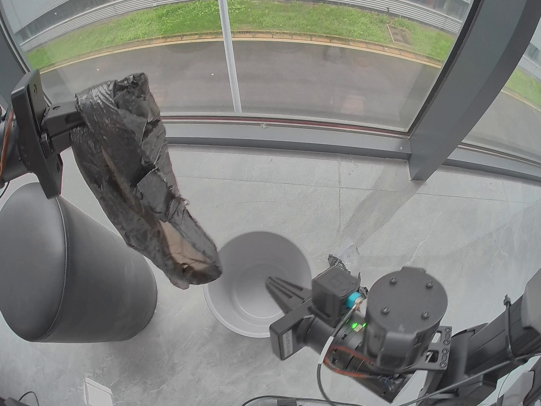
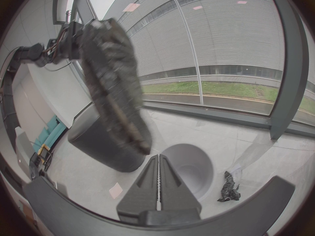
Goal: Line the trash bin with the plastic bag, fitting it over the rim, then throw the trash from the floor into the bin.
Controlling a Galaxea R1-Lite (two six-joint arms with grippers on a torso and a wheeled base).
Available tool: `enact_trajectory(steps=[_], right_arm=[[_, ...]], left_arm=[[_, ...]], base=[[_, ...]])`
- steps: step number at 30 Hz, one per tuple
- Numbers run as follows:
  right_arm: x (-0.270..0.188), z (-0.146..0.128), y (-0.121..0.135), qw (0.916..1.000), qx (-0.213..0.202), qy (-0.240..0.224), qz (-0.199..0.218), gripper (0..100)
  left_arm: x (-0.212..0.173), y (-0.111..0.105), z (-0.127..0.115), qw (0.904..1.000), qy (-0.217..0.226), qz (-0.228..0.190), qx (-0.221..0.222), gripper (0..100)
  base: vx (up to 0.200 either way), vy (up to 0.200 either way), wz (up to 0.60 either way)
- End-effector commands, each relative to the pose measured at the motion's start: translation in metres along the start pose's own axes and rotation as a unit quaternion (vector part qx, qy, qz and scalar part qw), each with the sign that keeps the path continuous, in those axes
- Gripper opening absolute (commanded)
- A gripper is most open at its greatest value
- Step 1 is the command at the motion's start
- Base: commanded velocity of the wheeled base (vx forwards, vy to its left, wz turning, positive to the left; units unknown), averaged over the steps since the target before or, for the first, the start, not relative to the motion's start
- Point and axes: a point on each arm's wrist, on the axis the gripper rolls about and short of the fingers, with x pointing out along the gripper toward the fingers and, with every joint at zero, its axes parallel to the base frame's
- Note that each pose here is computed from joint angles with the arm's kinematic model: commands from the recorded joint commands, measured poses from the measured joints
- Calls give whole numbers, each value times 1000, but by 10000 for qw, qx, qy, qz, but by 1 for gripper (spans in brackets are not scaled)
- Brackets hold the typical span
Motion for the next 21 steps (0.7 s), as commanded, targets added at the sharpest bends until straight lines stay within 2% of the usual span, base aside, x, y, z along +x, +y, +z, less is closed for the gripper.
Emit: enact_trajectory(steps=[1,6,13,17,19,20,21], right_arm=[[4,-17,15,9995,-136,240,139,0],[6,-20,13,9994,-172,245,-169,0],[13,-23,16,9993,-194,258,-177,0],[38,-23,29,9987,-74,-101,-485,0],[46,-26,32,9979,-245,-105,-593,0],[47,-29,34,9977,-335,-81,-587,100],[47,-30,35,9975,-398,-65,-573,100]], left_arm=[[2,-6,1,9999,21,-80,76,0],[1,-7,-2,9999,78,-106,87,0],[1,-6,-2,9999,74,-94,-1,0],[-2,-9,-5,9999,63,-135,38,0],[-4,-11,-7,9998,56,-158,68,0],[-4,-12,-8,9998,60,-174,86,0],[-6,-14,-9,9998,48,-190,102,0]], base=[[0,0,0],[0,0,0],[0,0,0],[0,0,0],[0,0,0],[0,0,0],[0,0,0]])
